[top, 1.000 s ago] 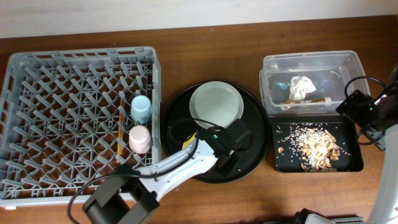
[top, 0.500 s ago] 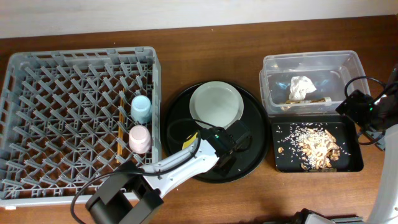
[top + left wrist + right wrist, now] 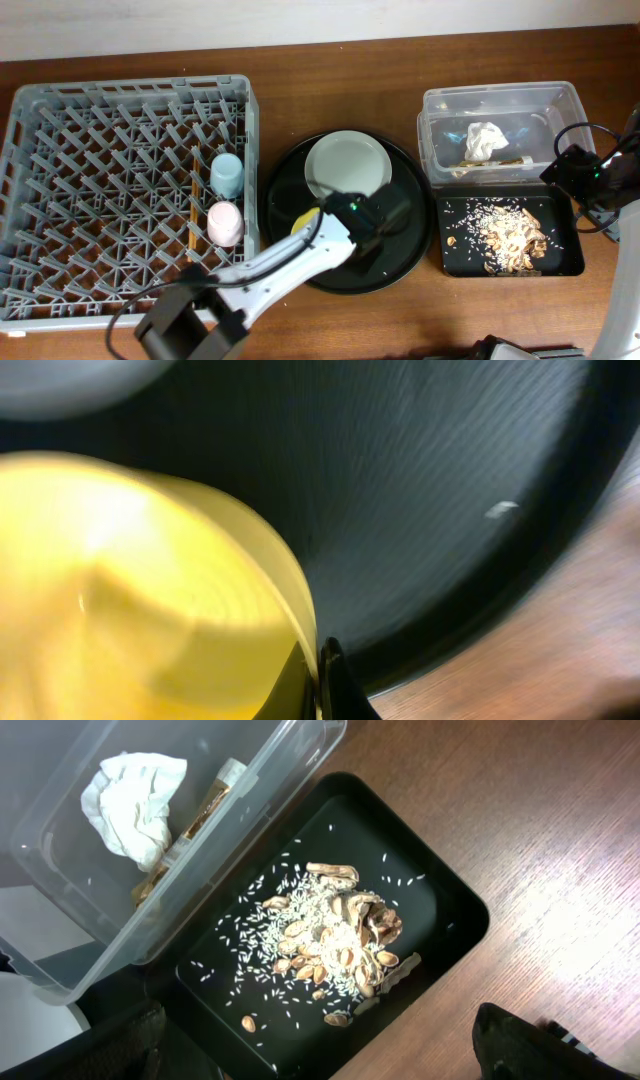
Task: Sort waste into correct bins and load items into the dishwasher rack
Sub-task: 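Lift the yellow bowl and set it in the rack's back corner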
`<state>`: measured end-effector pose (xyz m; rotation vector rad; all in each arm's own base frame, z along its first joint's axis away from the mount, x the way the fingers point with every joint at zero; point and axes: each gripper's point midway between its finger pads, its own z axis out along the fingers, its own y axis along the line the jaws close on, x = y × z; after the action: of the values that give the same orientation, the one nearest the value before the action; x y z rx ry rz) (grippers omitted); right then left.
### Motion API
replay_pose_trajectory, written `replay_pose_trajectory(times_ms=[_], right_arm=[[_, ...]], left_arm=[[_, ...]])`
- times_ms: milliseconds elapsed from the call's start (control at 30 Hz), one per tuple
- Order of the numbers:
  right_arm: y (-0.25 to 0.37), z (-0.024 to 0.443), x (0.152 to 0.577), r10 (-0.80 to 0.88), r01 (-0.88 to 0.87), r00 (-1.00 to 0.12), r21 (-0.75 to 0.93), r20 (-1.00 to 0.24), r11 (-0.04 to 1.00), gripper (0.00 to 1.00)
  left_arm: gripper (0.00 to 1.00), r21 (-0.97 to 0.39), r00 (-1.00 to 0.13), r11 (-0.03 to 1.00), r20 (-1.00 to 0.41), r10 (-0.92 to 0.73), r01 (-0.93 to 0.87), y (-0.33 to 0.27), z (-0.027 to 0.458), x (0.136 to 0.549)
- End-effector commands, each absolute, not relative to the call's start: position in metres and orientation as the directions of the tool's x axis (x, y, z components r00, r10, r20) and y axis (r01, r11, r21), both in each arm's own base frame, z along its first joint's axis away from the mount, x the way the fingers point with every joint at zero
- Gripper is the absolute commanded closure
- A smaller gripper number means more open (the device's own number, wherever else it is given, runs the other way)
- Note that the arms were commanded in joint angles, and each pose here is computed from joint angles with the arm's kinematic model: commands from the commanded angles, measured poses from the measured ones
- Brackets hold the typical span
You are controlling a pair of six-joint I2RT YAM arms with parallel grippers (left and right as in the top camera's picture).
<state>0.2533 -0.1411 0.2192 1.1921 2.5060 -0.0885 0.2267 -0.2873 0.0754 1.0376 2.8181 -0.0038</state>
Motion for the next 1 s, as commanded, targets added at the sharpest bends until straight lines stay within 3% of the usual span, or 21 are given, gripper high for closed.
replay_pose_trajectory(times_ms=[0, 100, 167, 267, 400, 467, 600, 700, 967], right_arm=[[-0.145, 0.223, 0.253, 0.740, 0.768, -0.568, 0.091, -0.361, 0.634, 0.01], [-0.145, 0.223, 0.253, 0.740, 0.768, -0.568, 0.091, -0.361, 0.634, 0.01], [-0.145, 0.223, 0.253, 0.740, 0.768, -0.568, 0.091, -0.361, 0.634, 0.01], [-0.145, 0.223, 0.253, 0.740, 0.768, -0.568, 0.091, -0.361, 0.634, 0.01], [-0.145, 0.223, 0.253, 0.740, 0.768, -0.568, 0.091, -0.361, 0.634, 0.01], [-0.145, 0.223, 0.253, 0.740, 0.768, -0.568, 0.091, -0.361, 0.634, 0.01], [-0.145, 0.223, 0.253, 0.740, 0.768, -0.568, 0.091, -0.361, 0.634, 0.01], [-0.145, 0.223, 0.253, 0.740, 0.768, -0.568, 0.091, -0.361, 0.634, 0.01], [-0.145, 0.223, 0.253, 0.740, 0.768, -0.568, 0.091, -0.361, 0.634, 0.01]], left_arm=[[1.00, 0.013, -0.653, 0.730, -0.437, 0.619, 0.684, -0.308, 0.193, 0.268], [1.00, 0.011, -0.609, 0.766, -0.600, 0.519, 0.642, -0.288, 0.267, 0.313], [1.00, -0.076, -0.604, 0.778, -0.678, 0.419, 0.624, -0.265, 0.304, 0.347], [1.00, -0.212, -0.628, 0.760, -0.715, 0.308, 0.614, -0.238, 0.321, 0.372], [1.00, -0.441, -0.671, 0.648, -0.727, 0.149, 0.621, -0.193, 0.330, 0.407], [1.00, -0.555, -0.690, 0.532, -0.720, 0.077, 0.639, -0.177, 0.333, 0.419], [1.00, -0.738, -0.748, 0.211, -0.662, -0.041, 0.641, -0.143, 0.318, 0.445], [1.00, -0.806, -0.801, 0.060, -0.593, -0.082, 0.590, -0.126, 0.294, 0.458], [1.00, -0.893, -0.873, 0.115, -0.450, -0.189, 0.435, -0.068, 0.212, 0.498]])
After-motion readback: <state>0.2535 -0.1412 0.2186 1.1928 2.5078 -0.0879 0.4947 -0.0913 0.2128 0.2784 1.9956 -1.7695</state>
